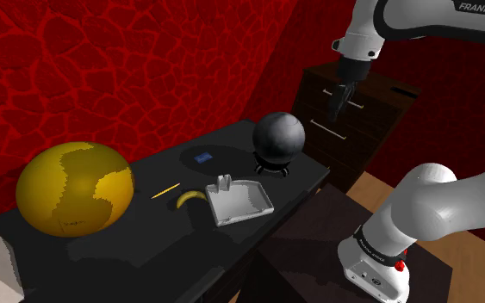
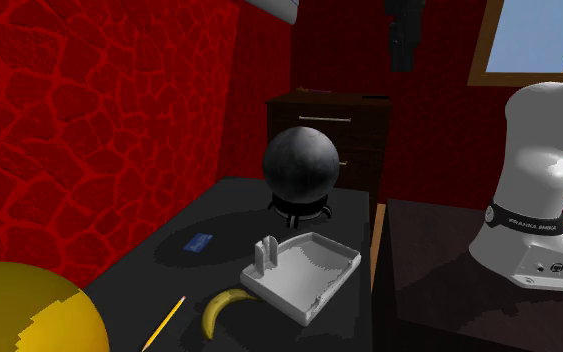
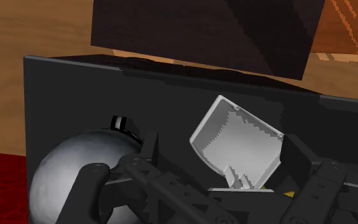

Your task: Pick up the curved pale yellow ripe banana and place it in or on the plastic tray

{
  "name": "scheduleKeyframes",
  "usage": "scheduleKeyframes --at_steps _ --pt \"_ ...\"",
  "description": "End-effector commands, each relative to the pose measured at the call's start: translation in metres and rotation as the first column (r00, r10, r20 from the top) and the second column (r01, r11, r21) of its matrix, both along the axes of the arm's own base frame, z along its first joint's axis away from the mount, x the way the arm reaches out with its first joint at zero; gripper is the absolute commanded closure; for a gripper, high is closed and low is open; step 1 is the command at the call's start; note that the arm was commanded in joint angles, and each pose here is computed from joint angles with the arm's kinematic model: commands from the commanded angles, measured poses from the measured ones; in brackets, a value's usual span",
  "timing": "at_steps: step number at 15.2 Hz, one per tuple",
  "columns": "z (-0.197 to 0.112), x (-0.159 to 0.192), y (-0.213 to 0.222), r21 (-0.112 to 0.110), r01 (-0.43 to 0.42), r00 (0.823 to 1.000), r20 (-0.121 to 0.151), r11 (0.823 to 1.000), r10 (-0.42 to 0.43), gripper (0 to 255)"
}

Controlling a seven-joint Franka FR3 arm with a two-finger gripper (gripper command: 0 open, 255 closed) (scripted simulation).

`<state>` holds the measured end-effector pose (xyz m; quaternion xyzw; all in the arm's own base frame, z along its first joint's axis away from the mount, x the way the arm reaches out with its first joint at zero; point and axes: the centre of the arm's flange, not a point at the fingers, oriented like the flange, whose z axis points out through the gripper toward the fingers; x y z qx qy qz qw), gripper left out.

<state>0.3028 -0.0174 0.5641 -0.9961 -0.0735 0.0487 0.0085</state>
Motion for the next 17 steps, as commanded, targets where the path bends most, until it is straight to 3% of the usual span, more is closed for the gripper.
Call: scheduleKeyframes --at_steps 1,9,17 --pt "0.000 0.000 0.000 0.000 0.000 1.000 0.000 1.000 0.000 0" --pt "-0.082 0.048 0.035 0.013 -0.096 0.994 0.045 0.995 0.095 0" --pt "-0.162 0.096 0.075 0.021 -0.191 0.978 0.091 0.981 0.189 0"
